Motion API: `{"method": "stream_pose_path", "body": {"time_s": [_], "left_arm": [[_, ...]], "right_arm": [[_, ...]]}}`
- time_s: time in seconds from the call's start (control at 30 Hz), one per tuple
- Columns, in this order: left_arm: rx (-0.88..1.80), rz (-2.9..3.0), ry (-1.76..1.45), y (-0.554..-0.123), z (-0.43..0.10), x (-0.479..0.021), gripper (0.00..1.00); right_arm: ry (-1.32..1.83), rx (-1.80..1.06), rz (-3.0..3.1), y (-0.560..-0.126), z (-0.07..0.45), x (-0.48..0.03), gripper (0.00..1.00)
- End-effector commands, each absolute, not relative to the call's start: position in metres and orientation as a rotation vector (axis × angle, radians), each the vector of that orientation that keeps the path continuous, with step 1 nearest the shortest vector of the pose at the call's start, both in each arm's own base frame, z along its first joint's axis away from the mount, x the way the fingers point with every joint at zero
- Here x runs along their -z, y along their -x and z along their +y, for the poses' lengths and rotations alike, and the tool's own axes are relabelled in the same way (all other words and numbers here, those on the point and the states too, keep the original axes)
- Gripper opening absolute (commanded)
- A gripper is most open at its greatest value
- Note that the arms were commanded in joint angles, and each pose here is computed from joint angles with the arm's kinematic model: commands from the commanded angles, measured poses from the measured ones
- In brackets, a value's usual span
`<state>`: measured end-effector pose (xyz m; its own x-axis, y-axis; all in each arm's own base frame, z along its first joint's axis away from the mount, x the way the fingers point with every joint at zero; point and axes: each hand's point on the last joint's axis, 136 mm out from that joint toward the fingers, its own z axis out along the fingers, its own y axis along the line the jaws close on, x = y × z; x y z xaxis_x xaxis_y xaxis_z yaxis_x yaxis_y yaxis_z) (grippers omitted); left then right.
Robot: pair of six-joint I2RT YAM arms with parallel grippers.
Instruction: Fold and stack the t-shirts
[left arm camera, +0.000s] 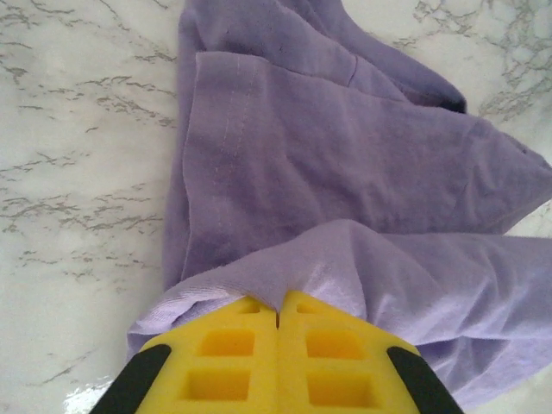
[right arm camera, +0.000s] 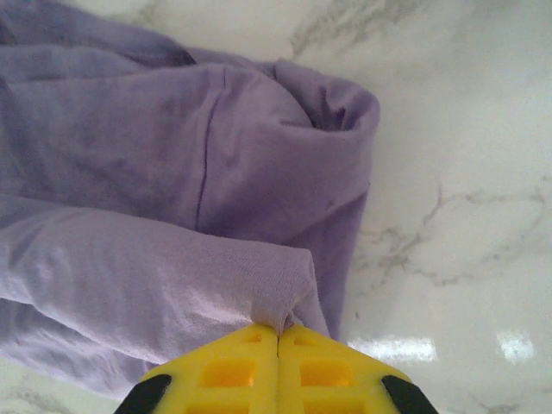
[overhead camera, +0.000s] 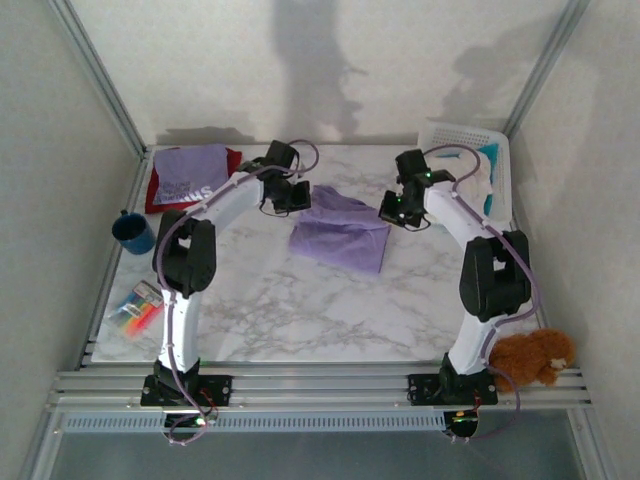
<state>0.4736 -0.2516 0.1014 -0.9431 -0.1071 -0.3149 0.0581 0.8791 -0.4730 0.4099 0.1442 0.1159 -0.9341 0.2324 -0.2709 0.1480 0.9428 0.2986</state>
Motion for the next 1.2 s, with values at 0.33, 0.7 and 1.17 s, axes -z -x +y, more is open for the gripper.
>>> {"method": "stream_pose_path", "body": {"time_s": [0.33,0.7,1.17], "left_arm": [[0.754,2.613,0.019,-0.504,-0.260,-0.144,0.00],[0.838,2.555,0.036,-0.531,-0.261,-0.160,0.00],[1.243,2.324,0.159,-0.638,-0.268,-0.111,0.03]], "right_arm": [[-0.404,-0.269,2.773,-0.459,0.126,-0.097,0.00],[-0.381,-0.232,2.702,-0.457,0.113,-0.131,0.00],[-0.456,-0.135,2.704,-0.545,0.105,-0.094,0.00]]}}
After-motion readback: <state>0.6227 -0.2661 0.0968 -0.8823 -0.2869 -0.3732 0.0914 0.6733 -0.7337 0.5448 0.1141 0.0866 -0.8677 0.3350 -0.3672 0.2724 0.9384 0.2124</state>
